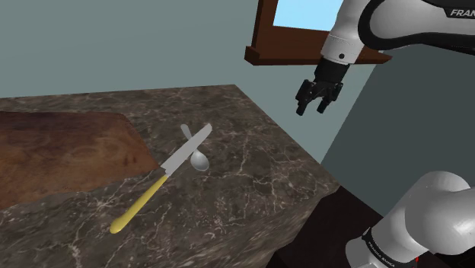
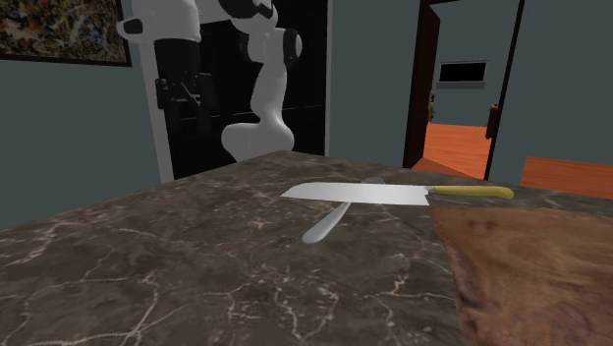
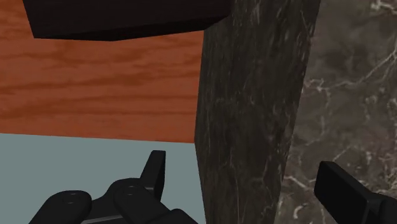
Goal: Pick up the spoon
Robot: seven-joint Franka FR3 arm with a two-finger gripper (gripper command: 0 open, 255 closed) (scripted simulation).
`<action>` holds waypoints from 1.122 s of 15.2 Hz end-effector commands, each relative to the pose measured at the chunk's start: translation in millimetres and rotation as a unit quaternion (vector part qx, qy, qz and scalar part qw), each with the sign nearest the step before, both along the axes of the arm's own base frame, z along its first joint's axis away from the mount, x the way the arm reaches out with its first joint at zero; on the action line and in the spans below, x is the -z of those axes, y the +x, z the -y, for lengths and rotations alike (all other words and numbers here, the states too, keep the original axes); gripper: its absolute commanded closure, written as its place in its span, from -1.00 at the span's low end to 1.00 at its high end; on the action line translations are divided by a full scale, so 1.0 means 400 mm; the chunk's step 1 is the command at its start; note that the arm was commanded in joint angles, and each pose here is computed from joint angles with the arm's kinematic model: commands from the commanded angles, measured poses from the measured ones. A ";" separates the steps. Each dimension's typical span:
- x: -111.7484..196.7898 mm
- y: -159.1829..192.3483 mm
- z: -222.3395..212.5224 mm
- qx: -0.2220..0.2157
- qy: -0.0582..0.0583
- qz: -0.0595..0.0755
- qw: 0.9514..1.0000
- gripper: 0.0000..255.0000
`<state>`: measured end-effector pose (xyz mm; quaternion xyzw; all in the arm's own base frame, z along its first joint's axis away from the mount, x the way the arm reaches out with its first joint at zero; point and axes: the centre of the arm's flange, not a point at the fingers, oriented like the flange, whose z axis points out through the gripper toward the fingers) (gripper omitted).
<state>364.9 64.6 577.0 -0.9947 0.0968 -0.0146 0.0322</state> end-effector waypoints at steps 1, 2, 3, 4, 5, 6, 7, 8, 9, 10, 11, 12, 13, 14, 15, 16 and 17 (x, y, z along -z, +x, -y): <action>0.002 0.032 -0.060 0.000 0.005 -0.003 1.000 -1.00; 0.005 0.047 -0.089 0.001 0.007 -0.005 1.000 -1.00; 0.007 0.062 -0.117 0.001 0.009 -0.007 1.000 -1.00; 0.009 0.077 -0.145 0.001 0.011 -0.008 1.000 -1.00; 0.011 0.091 -0.174 0.001 0.013 -0.010 1.000 -1.00; 0.013 0.106 -0.202 0.001 0.015 -0.011 1.000 -1.00; 0.015 0.121 -0.230 0.001 0.018 -0.013 1.000 -1.00; 0.017 0.136 -0.259 0.001 0.020 -0.014 1.000 -1.00; 0.019 0.151 -0.287 0.001 0.022 -0.016 1.000 -1.00; 0.020 0.165 -0.316 0.001 0.024 -0.018 1.000 -1.00; 0.022 0.180 -0.344 0.002 0.026 -0.019 0.999 -1.00; 0.023 0.195 -0.372 0.002 0.028 -0.021 0.999 -1.00; 0.025 0.210 -0.401 0.002 0.030 -0.022 0.999 -1.00; 0.026 0.225 -0.429 0.002 0.033 -0.024 0.999 -1.00; 0.028 0.239 -0.458 0.002 0.035 -0.025 0.999 -1.00; 0.029 0.254 -0.486 0.002 0.037 -0.027 0.999 -1.00; 0.030 0.269 -0.514 0.002 0.039 -0.029 0.999 -1.00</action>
